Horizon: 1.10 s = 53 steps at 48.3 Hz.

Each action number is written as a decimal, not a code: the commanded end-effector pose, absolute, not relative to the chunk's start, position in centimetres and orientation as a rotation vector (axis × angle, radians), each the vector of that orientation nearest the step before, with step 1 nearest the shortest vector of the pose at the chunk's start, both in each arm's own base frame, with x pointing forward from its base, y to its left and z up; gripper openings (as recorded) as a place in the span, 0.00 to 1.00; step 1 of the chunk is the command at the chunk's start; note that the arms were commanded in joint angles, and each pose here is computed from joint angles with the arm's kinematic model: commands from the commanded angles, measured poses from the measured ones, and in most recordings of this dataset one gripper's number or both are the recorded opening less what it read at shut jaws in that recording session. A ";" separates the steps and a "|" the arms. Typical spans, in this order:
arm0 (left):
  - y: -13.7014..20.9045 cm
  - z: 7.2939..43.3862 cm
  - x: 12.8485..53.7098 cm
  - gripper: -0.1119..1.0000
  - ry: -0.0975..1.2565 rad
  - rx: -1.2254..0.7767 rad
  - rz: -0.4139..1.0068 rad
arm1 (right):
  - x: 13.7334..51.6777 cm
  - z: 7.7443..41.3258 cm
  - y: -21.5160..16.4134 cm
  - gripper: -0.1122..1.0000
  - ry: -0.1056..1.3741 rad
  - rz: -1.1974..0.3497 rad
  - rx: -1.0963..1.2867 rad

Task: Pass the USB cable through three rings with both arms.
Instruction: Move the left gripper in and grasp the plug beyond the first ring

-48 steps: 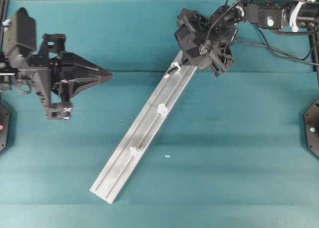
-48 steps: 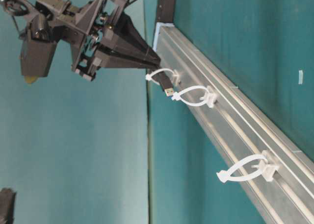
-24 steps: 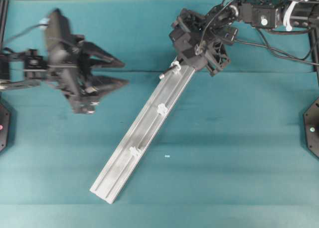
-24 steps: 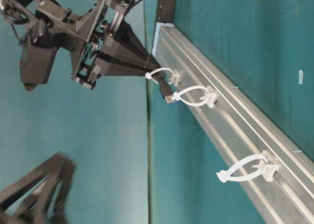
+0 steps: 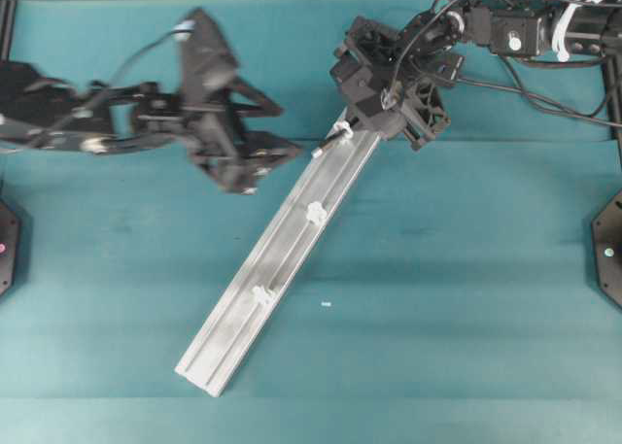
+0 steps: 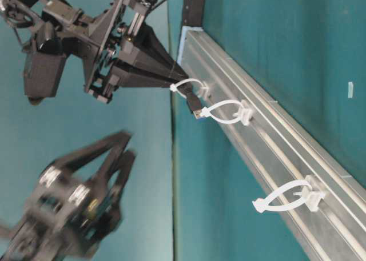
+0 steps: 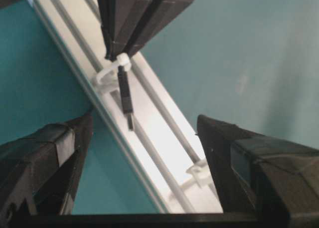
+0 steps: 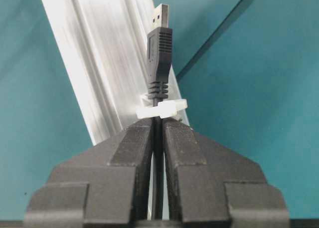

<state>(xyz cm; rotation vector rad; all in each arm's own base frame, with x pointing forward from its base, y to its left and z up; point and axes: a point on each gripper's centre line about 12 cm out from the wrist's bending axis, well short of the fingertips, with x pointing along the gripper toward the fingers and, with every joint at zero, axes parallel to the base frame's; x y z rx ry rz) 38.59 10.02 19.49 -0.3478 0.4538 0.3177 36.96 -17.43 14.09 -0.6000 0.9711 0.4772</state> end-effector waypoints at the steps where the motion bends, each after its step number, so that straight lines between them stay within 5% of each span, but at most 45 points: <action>1: 10.3 19.3 39.9 0.91 0.447 -0.352 0.318 | 37.2 14.3 -17.1 0.19 0.961 0.486 -0.609; 14: 10.9 15.6 42.1 0.91 0.513 -0.415 0.341 | 37.3 14.3 -17.2 0.19 0.958 0.485 -0.609; 53: 11.8 14.0 44.0 0.90 0.521 -0.419 0.352 | 37.1 14.2 -17.1 0.19 0.963 0.491 -0.601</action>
